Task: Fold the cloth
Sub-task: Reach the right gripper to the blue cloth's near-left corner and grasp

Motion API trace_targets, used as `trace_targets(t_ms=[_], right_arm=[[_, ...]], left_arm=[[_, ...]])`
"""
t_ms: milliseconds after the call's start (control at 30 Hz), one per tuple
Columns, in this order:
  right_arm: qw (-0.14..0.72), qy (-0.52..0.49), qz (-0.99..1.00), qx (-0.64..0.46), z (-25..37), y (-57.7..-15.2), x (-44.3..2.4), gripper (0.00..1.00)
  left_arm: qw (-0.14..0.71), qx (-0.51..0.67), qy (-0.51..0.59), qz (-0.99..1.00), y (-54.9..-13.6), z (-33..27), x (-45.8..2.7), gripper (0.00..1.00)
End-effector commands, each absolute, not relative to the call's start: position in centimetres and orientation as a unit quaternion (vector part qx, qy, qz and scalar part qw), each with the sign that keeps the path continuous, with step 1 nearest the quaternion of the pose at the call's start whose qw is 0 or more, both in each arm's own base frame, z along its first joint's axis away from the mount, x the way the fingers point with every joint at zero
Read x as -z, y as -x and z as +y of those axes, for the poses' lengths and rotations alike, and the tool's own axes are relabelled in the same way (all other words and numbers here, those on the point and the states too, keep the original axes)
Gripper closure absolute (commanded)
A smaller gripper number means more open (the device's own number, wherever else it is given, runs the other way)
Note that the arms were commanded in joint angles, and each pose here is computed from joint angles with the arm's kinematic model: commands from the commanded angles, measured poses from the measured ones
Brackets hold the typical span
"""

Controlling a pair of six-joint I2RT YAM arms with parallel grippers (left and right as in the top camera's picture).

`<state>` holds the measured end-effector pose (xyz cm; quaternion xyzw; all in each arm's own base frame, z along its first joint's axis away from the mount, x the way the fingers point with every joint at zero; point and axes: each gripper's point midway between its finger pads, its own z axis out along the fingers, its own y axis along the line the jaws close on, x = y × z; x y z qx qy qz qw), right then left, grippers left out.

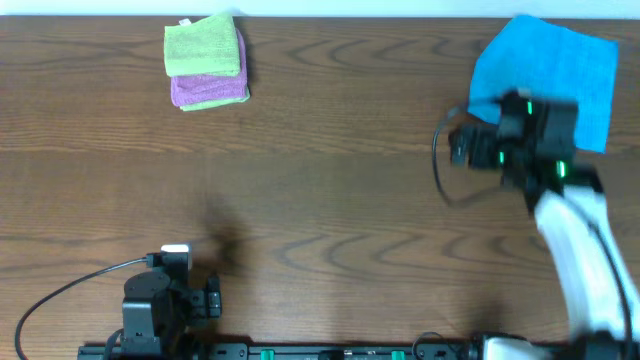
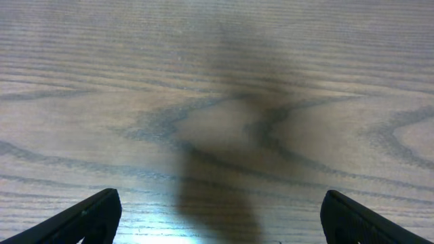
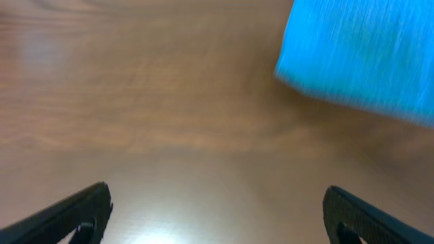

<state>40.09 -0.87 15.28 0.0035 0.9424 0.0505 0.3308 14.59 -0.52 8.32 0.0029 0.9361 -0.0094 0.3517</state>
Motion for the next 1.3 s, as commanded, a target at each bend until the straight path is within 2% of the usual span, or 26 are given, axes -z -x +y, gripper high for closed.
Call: trace_targets(t_ms=[0, 200, 500, 800, 833, 867, 1000, 1067, 1133, 1167, 1200, 1267], right_arm=[[0.304, 0.088, 0.946, 0.064, -3.4, -43.4, -14.5, 0.01], [0.248, 0.182, 0.940, 0.150, -5.3, -48.4, -10.7, 0.01], [0.202, 0.237, 0.924, 0.223, -7.8, -54.4, -5.3, 0.01], [0.176, 0.278, 0.918, 0.222, -6.8, -55.4, -1.2, 0.01], [0.175, 0.279, 0.918, 0.221, -6.8, -55.4, -1.0, 0.03], [0.174, 0.279, 0.918, 0.221, -6.7, -55.4, -1.0, 0.10], [0.176, 0.273, 0.919, 0.223, -6.8, -55.4, -1.0, 0.59], [0.168, 0.269, 0.919, 0.236, -7.3, -55.3, -1.1, 0.59], [0.154, 0.266, 0.917, 0.255, -7.9, -54.9, -1.3, 0.64], [0.149, 0.265, 0.916, 0.261, -8.0, -54.8, -1.3, 0.63], [0.142, 0.265, 0.916, 0.267, -8.2, -54.5, -1.3, 0.57], [0.125, 0.267, 0.915, 0.274, -8.2, -53.9, -1.2, 0.56]], left_arm=[[0.349, 0.003, -0.006, 0.937, -14.5, -0.4, -8.1, 0.05], [0.349, 0.003, -0.006, 0.937, -14.5, -0.4, -8.1, 0.05], [0.349, 0.003, -0.006, 0.937, -14.5, -0.4, -8.1, 0.05], [0.349, 0.003, -0.006, 0.937, -14.5, -0.4, -8.1, 0.05], [0.349, 0.003, -0.006, 0.937, -14.5, -0.4, -8.1, 0.05], [0.349, 0.003, -0.006, 0.937, -14.5, -0.4, -8.1, 0.05], [0.349, 0.003, -0.006, 0.937, -14.5, -0.4, -8.1, 0.05], [0.349, 0.003, -0.006, 0.937, -14.5, -0.4, -8.1, 0.05], [0.349, 0.003, -0.006, 0.937, -14.5, -0.4, -8.1, 0.05], [0.349, 0.003, -0.006, 0.937, -14.5, -0.4, -8.1, 0.05], [0.349, 0.003, -0.006, 0.937, -14.5, -0.4, -8.1, 0.05], [0.349, 0.003, -0.006, 0.937, -14.5, -0.4, -8.1, 0.05]])
